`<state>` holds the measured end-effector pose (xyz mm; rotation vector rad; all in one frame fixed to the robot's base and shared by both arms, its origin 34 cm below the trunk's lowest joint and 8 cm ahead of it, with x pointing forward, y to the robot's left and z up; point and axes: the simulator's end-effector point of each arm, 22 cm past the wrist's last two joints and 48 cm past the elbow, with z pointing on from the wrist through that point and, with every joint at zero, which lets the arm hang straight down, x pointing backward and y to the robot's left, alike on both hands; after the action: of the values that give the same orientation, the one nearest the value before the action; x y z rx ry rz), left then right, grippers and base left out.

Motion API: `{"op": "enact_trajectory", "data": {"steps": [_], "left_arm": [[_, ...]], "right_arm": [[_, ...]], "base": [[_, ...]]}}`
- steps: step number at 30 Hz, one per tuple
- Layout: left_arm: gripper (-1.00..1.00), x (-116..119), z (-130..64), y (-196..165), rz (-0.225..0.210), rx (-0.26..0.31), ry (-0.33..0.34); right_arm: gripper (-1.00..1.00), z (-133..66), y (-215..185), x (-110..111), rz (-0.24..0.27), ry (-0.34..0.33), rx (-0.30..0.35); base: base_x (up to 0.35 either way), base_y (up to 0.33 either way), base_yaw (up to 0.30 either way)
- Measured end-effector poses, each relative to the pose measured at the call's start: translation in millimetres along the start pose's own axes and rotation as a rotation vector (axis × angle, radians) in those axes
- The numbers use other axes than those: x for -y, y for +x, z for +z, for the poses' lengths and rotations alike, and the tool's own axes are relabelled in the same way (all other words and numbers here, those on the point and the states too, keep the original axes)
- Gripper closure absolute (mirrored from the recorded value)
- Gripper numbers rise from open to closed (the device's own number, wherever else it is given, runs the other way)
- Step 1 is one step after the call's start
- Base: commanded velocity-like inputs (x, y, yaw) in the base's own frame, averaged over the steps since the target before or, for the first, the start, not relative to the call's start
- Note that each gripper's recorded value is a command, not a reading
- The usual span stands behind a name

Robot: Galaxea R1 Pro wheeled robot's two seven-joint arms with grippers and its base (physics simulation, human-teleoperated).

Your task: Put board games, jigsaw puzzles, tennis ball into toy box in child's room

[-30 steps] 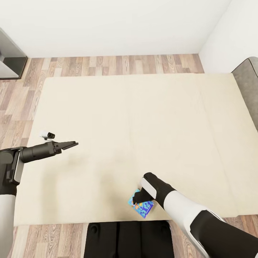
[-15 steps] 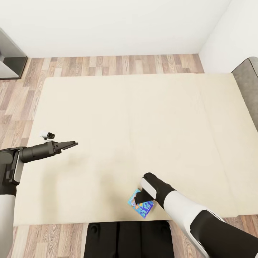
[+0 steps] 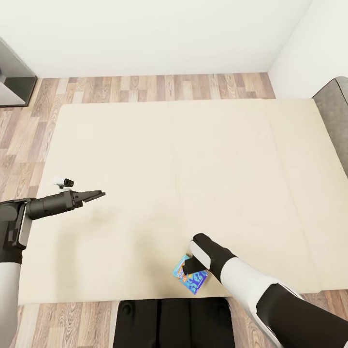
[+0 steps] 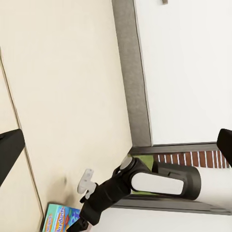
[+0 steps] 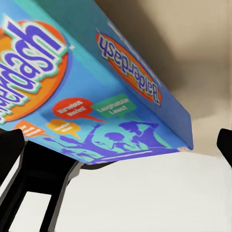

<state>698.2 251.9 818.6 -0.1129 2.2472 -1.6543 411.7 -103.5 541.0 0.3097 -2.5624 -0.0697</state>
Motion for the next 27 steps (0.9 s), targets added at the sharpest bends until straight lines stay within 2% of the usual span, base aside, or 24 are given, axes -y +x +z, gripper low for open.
{"op": "enact_trajectory", "data": {"steps": [14,18,27], "left_arm": [[-1.00,0.0,0.0,0.0,0.000,0.000,0.000],[-1.00,0.9,-0.5,0.1,0.001,0.000,0.000],[-1.00,1.0,-0.4,0.1,0.002,0.001,0.000]], "right_arm": [[-1.00,3.1,-10.2,2.4,0.009,0.012,0.058],[-1.00,6.4,-8.3,1.9,0.039,-0.001,0.061],[-1.00,6.7,-8.2,1.3,0.039,-0.002,0.062]], "base": [[0.000,0.000,0.000],[0.000,0.000,0.000],[0.000,0.000,0.000]]}}
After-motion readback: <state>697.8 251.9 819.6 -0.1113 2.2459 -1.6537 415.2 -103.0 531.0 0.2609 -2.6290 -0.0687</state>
